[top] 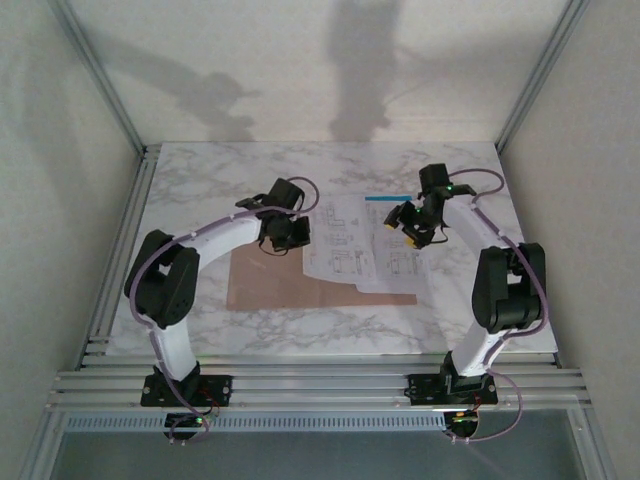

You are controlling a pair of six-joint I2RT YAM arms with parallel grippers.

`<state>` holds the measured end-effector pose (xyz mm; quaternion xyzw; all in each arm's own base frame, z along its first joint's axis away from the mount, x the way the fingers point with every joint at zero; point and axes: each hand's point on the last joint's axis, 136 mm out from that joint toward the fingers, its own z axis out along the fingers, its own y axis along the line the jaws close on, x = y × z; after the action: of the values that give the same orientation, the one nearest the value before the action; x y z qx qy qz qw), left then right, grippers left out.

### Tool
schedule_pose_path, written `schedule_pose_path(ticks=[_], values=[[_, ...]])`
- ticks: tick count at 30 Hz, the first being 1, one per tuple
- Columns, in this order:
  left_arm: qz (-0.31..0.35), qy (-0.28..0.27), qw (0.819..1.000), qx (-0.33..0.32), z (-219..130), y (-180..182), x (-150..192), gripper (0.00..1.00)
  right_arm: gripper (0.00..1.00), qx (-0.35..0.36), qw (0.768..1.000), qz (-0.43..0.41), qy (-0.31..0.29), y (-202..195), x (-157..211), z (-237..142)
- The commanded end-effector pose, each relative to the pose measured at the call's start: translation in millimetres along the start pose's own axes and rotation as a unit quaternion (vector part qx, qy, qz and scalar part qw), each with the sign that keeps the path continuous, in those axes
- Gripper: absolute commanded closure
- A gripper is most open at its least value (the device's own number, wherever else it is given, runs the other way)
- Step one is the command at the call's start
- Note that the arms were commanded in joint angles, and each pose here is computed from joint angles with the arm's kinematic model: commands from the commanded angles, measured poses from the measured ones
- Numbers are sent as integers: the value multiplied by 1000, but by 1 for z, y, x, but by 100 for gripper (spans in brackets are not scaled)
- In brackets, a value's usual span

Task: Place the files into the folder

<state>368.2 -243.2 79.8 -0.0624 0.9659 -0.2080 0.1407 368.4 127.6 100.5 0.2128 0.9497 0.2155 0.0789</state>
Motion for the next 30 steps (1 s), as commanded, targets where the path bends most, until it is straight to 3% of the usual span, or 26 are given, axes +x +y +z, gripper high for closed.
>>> schedule_pose_path(ticks=[1, 12, 30], values=[[15, -8, 999, -42, -23, 27, 7, 100, 39, -22, 999, -27, 20, 24, 8, 13], [8, -10, 994, -104, -29, 76, 24, 100, 39, -49, 992, -83, 87, 80, 40, 67], [-8, -7, 996, -91, -15, 77, 27, 100, 45, -39, 984, -100, 142, 93, 75, 110]])
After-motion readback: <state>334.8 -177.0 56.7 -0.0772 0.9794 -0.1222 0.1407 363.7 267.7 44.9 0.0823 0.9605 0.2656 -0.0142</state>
